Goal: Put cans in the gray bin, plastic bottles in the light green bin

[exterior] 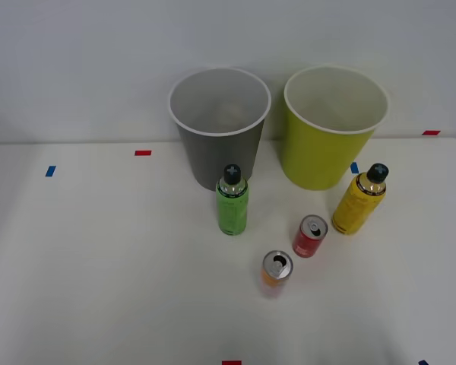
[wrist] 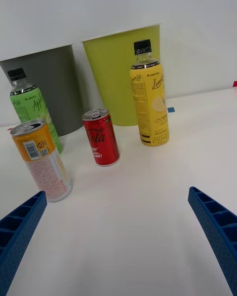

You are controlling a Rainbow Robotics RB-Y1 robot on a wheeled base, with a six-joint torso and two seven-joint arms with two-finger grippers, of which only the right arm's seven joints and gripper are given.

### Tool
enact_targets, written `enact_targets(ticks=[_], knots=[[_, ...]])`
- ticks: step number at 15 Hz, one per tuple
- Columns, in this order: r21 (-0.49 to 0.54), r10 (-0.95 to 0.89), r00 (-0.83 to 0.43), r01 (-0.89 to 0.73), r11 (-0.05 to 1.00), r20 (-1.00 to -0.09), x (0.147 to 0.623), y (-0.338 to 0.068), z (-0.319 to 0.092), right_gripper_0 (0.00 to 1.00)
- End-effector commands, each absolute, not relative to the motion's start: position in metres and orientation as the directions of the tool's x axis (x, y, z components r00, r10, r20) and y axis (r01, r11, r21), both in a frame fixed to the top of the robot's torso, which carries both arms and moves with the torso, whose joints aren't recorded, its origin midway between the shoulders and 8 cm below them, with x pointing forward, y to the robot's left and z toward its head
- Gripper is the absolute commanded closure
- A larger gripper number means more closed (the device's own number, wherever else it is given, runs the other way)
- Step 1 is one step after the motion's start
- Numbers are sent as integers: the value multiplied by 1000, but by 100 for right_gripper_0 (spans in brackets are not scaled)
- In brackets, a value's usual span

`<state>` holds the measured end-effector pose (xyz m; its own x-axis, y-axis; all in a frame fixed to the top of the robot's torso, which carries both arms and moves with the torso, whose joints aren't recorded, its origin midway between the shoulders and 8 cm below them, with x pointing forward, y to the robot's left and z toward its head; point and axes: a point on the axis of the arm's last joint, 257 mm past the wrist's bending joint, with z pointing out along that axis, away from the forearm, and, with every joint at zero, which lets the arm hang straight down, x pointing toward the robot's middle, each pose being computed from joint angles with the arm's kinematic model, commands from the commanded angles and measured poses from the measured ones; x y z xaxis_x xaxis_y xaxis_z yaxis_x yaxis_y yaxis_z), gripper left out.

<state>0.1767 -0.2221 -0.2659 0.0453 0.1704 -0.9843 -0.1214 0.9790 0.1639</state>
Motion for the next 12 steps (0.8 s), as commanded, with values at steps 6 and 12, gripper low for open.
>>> enact_targets(ticks=[6, 12], knots=[[164, 170, 45, -121, 979, -984, 177, -222, -266, 0], [164, 170, 45, -121, 979, -984, 177, -222, -266, 0]])
